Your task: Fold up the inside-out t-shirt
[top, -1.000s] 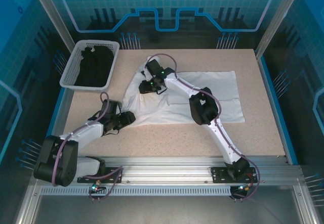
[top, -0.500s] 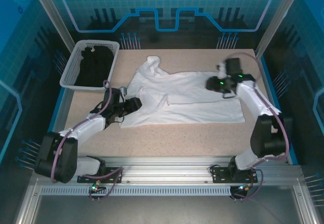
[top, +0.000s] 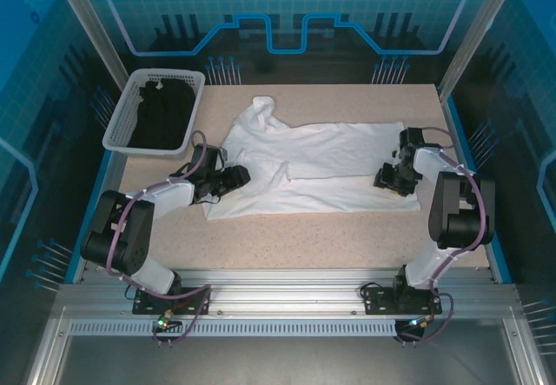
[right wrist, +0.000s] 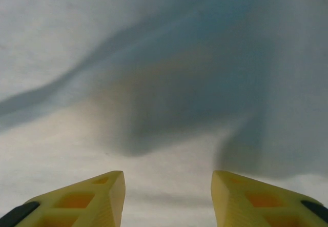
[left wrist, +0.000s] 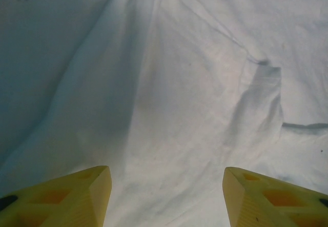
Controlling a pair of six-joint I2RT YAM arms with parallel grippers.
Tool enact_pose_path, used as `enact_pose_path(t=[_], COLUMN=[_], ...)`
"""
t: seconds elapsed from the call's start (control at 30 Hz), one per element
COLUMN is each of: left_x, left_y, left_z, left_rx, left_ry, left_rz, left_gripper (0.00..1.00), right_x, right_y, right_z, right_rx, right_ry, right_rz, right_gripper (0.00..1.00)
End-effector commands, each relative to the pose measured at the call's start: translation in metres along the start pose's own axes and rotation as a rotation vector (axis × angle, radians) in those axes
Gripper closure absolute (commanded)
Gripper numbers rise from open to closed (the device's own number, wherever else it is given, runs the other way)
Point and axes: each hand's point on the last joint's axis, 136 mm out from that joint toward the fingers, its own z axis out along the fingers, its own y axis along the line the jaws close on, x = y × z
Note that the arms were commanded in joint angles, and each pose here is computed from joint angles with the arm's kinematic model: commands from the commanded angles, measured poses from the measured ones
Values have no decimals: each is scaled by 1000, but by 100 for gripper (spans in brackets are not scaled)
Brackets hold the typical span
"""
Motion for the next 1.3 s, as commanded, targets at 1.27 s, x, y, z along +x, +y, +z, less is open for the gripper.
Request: enact_pose_path(t=[1.27], left_x=[-207], left_y=[-47], left_z=[111], left_rx=[-88], left_ry=[-46], left_rz=[54], left_gripper=[41], right_x=[-107], right_y=[55], right_z=[-49], right_rx=[-174], right_ry=[-403], right_rz=[-60], right_gripper=[47])
